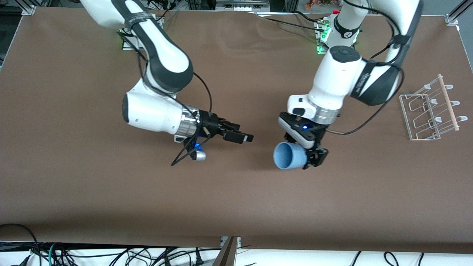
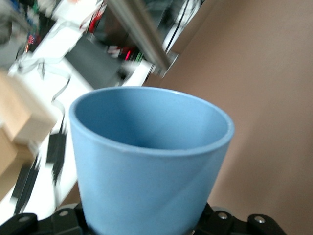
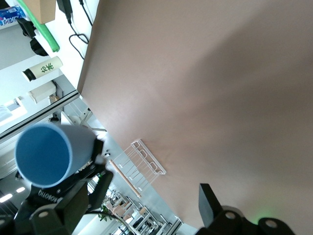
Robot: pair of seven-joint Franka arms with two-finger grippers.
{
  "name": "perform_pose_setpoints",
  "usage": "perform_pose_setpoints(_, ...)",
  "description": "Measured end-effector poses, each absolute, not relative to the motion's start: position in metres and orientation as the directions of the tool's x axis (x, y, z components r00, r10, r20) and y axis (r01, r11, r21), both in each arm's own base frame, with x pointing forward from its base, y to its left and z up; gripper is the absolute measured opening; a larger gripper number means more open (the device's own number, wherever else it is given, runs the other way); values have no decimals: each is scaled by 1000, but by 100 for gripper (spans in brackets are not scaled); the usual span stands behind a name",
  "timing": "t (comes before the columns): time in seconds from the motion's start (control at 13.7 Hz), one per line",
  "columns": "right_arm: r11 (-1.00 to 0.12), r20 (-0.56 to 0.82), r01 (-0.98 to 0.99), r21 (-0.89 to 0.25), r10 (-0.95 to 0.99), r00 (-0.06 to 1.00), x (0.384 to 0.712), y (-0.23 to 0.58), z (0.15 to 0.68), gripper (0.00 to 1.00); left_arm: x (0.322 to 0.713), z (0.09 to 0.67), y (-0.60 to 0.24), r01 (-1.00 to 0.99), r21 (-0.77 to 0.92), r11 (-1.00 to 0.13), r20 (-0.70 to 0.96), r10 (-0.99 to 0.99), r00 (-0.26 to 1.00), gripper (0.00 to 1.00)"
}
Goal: Transfer cup to left arm and place on rack
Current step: 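Carry the cup with the left gripper toward the rack while the right gripper retracts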
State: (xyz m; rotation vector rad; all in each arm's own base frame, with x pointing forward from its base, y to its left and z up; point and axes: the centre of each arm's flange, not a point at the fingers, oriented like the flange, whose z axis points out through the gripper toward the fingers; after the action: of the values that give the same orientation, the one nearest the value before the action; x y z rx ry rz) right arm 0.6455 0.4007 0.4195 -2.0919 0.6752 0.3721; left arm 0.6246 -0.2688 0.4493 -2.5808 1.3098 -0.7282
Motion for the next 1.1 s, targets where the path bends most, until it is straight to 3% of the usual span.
perform_pose_setpoints(0.29, -560, -427, -543, -626, -337, 839, 662, 354, 429, 100, 581, 482, -229, -678, -274, -682, 12, -708, 706, 73)
perform_pose_setpoints(0.58, -639, -359, -493, -591, -339, 870, 663, 346, 427, 100, 546, 477, -156, -509, -215, -834, -318, -433, 843, 73)
perform_pose_setpoints(0.8, -728, -273, -433, -532, -336, 901, 666, 333, 423, 100, 539, 457, -48, -347, -185, -919, -520, -208, 828, 73)
perform_pose_setpoints(1.1, -790, -187, -383, -478, -334, 924, 670, 315, 434, 100, 515, 413, 93, -126, -109, -986, -726, -7, 688, 73)
